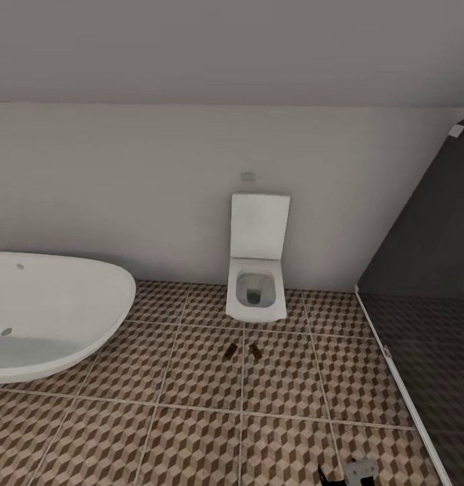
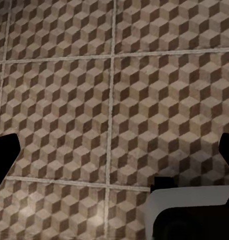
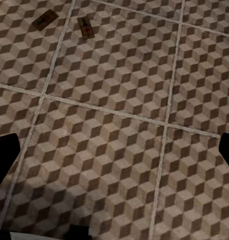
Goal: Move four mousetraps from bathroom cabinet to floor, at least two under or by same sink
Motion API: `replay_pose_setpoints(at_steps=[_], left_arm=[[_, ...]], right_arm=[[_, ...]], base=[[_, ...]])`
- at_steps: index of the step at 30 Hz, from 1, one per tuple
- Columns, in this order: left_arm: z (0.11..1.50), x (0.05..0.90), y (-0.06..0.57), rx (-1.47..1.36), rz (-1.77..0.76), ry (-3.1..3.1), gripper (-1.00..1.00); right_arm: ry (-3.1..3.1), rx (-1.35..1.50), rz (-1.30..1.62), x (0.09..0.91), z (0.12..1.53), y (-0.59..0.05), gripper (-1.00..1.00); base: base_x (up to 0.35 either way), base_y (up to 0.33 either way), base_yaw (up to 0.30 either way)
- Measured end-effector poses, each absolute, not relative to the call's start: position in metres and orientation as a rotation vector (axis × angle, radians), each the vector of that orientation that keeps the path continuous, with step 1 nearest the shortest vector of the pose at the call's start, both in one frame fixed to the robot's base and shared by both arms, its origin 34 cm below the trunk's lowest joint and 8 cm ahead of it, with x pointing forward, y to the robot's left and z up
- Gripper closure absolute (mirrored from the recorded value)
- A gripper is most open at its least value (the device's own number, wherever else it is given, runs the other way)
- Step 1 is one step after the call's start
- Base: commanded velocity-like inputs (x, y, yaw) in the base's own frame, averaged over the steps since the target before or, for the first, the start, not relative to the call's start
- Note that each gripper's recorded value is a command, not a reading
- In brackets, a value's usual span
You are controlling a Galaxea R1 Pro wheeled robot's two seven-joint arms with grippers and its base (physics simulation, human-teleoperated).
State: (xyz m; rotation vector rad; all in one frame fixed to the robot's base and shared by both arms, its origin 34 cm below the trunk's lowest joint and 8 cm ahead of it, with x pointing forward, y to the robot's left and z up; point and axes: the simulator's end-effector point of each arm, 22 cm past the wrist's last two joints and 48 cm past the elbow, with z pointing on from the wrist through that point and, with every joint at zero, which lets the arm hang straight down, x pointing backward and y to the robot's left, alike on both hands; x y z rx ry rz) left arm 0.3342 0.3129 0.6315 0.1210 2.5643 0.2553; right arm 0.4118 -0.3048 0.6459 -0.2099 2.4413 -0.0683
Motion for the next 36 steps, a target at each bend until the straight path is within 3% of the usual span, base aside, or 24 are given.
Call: replay_pose_setpoints(at_steps=[10,36], left_arm=[[0.627,0.27,0.322,0.138,0.29,2.66,-1.0],[0.624,0.215,0.343,0.15,0.355,2.778,-1.0]], right_arm=[[2.479,-0.216,-0.05,0.332,0.643,-0.305,-1.0],[2.783,0.056,-0.116,0.255,0.612,-0.307,-1.0]], base=[[0.0,0.0,0.0],[0.0,0.0,0.0]])
